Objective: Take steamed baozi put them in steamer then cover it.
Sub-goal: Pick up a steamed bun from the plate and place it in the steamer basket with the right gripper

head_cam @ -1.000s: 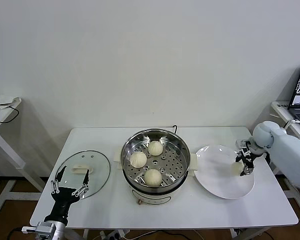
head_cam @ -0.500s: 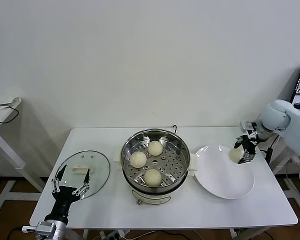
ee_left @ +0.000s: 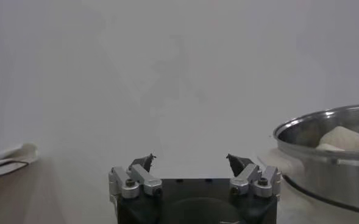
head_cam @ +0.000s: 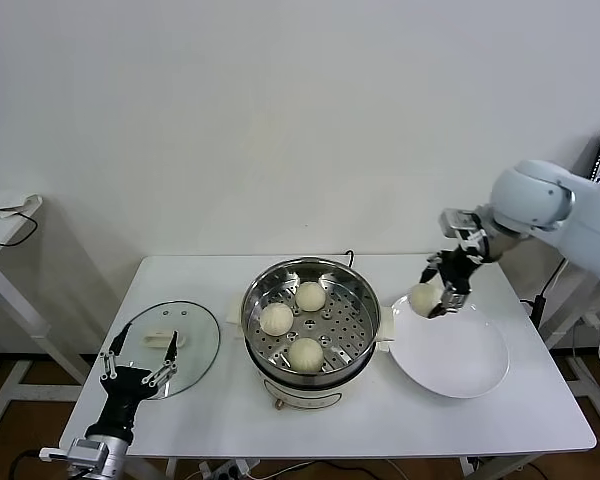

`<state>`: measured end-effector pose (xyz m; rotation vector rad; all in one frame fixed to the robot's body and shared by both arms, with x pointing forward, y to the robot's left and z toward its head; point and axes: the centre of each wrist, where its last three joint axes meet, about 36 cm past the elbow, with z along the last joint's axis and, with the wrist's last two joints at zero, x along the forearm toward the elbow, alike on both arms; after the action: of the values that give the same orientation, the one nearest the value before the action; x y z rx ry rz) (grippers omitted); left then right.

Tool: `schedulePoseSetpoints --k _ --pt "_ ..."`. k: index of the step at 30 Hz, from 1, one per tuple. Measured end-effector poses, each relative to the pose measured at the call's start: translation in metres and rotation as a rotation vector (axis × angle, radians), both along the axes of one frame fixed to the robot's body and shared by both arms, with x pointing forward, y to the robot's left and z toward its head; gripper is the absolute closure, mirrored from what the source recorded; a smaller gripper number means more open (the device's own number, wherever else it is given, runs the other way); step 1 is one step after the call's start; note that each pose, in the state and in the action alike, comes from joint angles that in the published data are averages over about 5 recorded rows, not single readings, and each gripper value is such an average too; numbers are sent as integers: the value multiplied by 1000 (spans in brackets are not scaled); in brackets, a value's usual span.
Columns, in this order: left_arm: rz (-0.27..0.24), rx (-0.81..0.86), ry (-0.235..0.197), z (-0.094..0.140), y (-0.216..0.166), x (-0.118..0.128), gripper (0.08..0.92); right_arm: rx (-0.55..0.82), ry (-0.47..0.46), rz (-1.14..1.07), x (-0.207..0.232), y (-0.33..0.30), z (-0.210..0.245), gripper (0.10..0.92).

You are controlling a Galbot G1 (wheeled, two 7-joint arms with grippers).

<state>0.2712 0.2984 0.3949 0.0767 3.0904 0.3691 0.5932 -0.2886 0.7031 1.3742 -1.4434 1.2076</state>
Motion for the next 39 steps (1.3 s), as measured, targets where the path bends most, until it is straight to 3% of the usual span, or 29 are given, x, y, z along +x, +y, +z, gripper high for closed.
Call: schedulePoseSetpoints --k 9,19,39 --pt "10 -5 -3 0 3 0 177 -18 35 72 2 73 13 318" --pt "25 -7 -4 2 10 0 177 -70 64 139 17 136 -8 318" --pt "37 -7 7 -2 16 2 177 -142 84 171 37 169 -64 318"
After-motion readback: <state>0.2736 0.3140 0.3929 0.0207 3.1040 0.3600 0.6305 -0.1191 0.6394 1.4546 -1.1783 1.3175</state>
